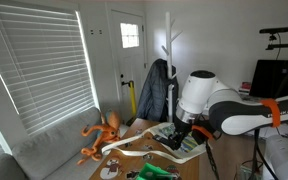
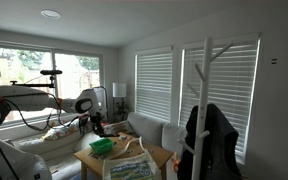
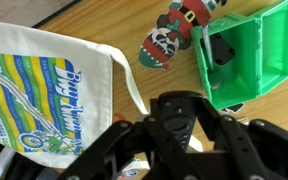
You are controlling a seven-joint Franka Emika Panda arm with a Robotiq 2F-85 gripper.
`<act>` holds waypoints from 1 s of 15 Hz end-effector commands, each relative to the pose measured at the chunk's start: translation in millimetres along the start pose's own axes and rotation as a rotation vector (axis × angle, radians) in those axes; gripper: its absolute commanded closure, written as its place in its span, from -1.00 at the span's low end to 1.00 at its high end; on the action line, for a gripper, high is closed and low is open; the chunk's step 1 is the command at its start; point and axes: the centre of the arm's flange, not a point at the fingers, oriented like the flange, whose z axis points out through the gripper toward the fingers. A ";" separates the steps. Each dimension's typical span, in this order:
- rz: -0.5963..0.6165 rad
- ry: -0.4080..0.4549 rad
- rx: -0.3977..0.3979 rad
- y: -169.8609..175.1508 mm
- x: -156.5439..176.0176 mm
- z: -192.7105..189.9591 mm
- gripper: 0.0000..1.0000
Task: Remove the remote from the green lunchbox and put it on the table
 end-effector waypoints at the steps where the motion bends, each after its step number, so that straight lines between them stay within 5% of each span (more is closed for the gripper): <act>1: 0.001 0.001 0.000 -0.1 -0.2 -0.5 0.15; 2: 0.001 0.002 0.000 -0.1 -0.3 -0.7 0.65; 3: 0.064 0.092 -0.038 3.1 10.3 7.4 0.65; 8: 0.261 0.234 -0.042 38.1 72.3 30.2 0.65; 13: 0.371 0.153 -0.053 72.6 122.9 80.0 0.65; 14: 0.320 0.172 -0.060 76.4 95.3 65.7 0.15; 15: 0.337 0.150 -0.062 80.5 101.9 75.7 0.15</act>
